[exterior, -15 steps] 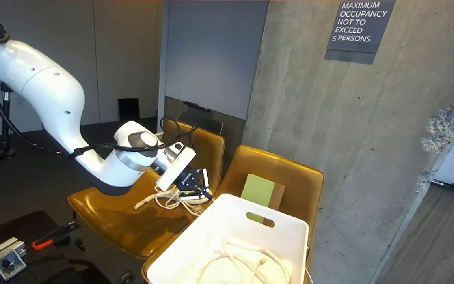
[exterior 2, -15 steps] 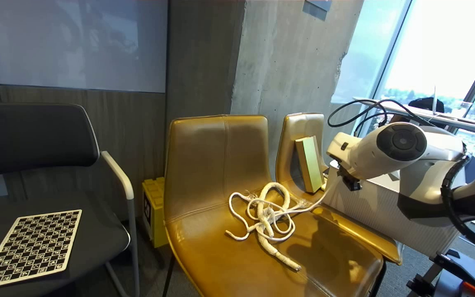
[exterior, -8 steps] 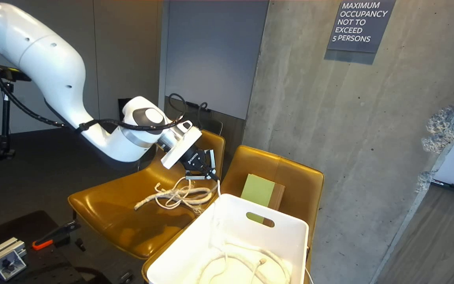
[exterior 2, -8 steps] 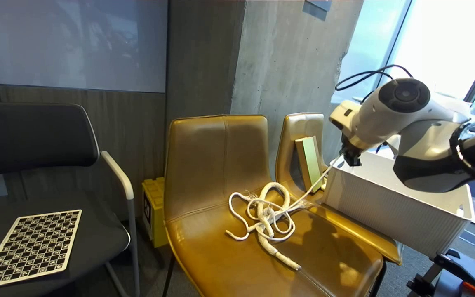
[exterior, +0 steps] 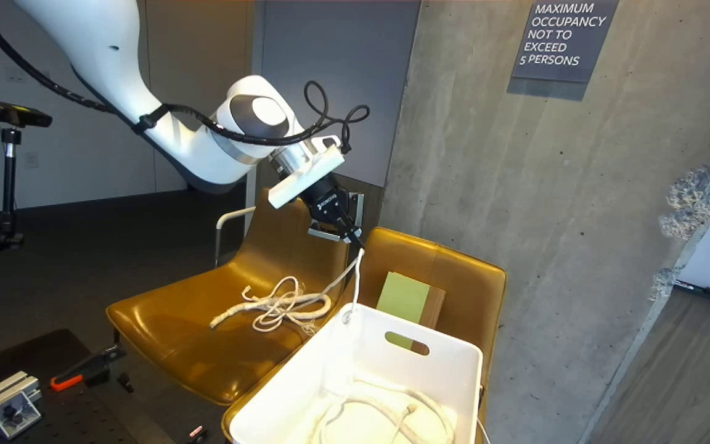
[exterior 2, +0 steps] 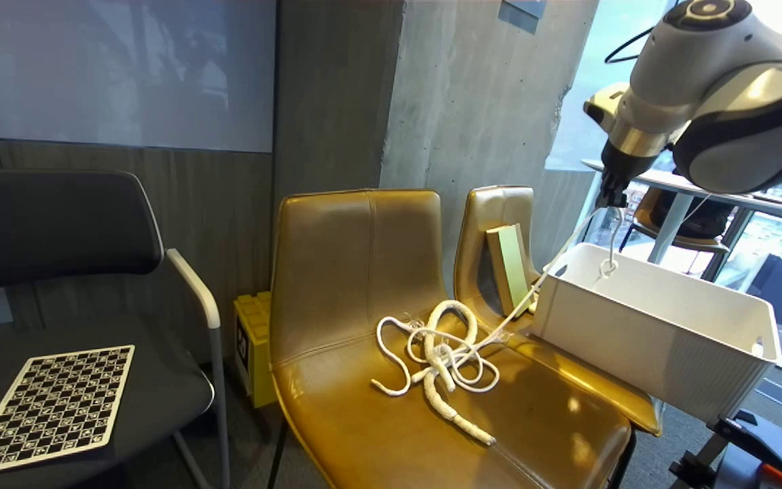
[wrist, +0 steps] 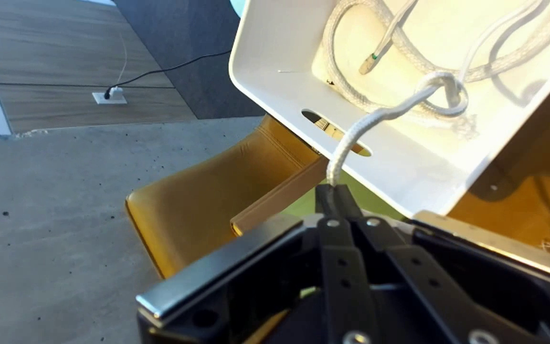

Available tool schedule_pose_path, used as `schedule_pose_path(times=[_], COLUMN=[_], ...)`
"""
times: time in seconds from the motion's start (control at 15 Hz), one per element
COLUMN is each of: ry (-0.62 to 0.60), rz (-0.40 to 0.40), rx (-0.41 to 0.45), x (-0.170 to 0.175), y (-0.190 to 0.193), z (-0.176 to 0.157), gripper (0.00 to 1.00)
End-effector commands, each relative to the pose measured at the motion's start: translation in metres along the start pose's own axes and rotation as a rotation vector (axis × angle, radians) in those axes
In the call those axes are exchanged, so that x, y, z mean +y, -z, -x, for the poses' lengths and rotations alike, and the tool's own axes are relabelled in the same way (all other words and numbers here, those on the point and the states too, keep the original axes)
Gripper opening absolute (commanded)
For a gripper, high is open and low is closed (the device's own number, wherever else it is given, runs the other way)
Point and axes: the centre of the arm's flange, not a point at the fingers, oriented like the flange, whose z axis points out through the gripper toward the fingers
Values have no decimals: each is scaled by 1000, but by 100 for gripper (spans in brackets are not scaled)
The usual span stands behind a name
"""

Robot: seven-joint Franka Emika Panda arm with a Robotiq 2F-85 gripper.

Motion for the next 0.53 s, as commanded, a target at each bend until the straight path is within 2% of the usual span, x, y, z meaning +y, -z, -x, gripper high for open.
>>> schedule_pose_path(times=[0.0, 0.47], ry=[-130, -357], rz=[-123, -291], rx=[27, 95], x=[59, 156], y=[36, 92], z=[12, 53], gripper=[0, 0])
